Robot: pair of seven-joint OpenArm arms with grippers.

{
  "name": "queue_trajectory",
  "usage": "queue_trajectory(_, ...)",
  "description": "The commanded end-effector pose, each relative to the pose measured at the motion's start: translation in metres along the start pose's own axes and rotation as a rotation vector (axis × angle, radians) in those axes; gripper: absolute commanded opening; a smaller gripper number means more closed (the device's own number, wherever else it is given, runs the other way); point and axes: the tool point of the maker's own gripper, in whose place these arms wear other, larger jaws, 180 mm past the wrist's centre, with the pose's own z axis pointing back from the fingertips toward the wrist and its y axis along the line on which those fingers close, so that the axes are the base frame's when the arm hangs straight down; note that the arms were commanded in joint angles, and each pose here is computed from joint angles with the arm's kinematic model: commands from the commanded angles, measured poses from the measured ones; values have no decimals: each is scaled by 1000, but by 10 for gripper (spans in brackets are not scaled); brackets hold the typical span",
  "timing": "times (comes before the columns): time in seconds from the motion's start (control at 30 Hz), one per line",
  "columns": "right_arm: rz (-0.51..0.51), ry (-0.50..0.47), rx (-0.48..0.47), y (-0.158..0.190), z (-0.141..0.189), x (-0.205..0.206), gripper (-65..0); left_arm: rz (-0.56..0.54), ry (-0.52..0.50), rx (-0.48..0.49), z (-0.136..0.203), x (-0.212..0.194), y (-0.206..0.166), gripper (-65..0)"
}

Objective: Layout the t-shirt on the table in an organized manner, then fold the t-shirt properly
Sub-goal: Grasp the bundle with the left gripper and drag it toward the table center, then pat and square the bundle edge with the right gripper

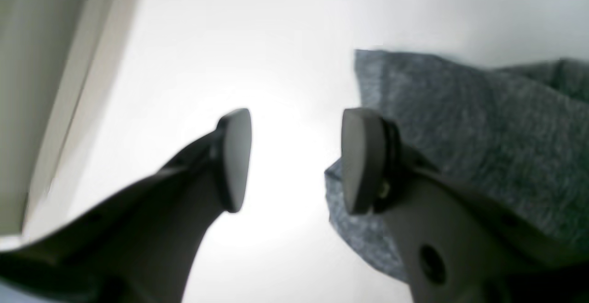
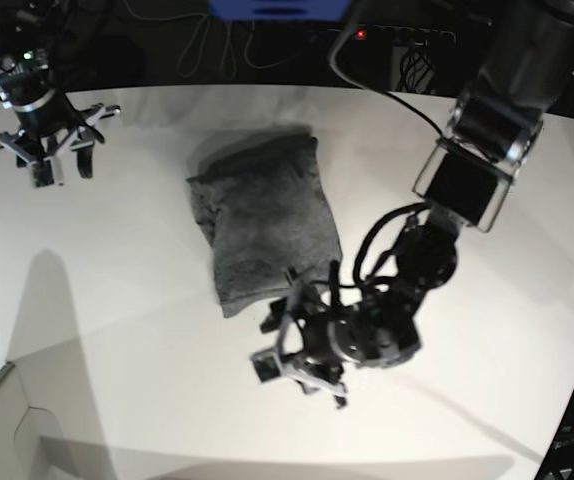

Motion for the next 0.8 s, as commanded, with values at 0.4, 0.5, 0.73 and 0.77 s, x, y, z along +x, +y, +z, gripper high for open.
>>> queue_trajectory(0.4,55,-250,365,140,-9,91,-650,666,95,523,161,-220,63,-461)
queue_trajectory(0.5,87,-312,450,171,-5,114,-650,734,141,565,181,-252,49,-461)
queue_trajectory(0.73,104,-306,536,200,-12,115,-650,758,238,634,227,-288,16,-461)
queue_trajectory(0.77,99,-289,543,202,-16,108,-650,756,246,640,230,-289,14,-461)
